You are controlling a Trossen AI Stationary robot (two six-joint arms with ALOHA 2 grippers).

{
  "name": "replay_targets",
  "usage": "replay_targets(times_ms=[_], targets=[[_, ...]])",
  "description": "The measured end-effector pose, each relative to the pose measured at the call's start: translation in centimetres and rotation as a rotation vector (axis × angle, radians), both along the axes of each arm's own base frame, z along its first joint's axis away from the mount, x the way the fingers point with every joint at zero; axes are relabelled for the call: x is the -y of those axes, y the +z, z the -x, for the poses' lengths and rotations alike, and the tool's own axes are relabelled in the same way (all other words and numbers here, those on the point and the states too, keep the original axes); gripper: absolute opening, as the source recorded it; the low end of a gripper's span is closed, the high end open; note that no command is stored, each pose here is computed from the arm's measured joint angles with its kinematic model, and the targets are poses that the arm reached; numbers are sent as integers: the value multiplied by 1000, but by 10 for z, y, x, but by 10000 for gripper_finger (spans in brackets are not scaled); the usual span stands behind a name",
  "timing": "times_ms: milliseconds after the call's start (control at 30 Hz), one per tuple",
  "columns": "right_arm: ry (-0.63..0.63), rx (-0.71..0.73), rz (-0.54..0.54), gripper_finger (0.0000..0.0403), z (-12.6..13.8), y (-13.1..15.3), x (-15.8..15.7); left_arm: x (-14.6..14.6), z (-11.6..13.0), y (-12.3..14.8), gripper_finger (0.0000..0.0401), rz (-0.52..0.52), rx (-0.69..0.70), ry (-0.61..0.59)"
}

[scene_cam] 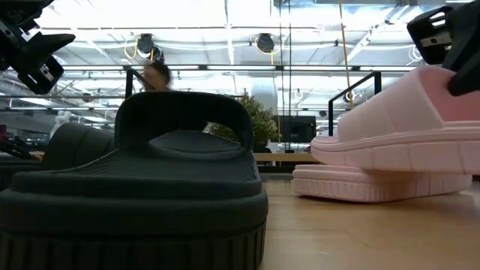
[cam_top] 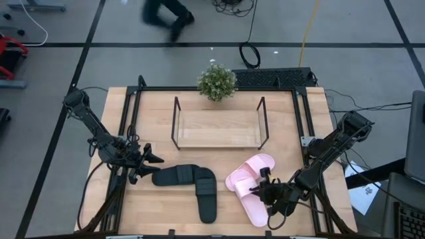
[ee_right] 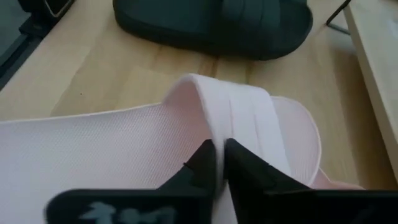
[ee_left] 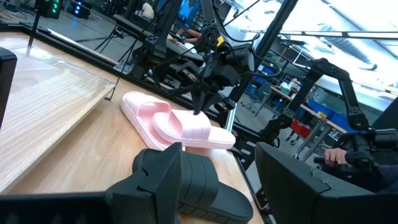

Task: Pick and place slides into the shelf
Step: Put the bottom pink slides on the shelf

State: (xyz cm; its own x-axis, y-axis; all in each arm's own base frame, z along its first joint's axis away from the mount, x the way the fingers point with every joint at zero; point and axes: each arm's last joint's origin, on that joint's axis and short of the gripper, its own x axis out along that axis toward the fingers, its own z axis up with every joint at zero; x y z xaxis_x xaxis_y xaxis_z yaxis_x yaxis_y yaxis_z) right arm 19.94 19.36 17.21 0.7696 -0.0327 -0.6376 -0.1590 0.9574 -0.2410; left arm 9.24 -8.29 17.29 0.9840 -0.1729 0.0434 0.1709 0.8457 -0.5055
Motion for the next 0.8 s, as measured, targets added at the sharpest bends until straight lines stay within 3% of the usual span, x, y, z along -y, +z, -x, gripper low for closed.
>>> replay_targets(times_ms=[133,267,500,800], targets=[[-10,62,-20,8,-4,6,-3,0,0,0,198,0,-1,0],[-38,119,11,4,-14,34,-12,0,0,0,198,2,-1,-1],[-182,257,272,2,-29,96,-13,0,0,0,198,1,-2,-1],[-448,292,451,1,-61,109,32,0,0,0,198,8,-3,-2]])
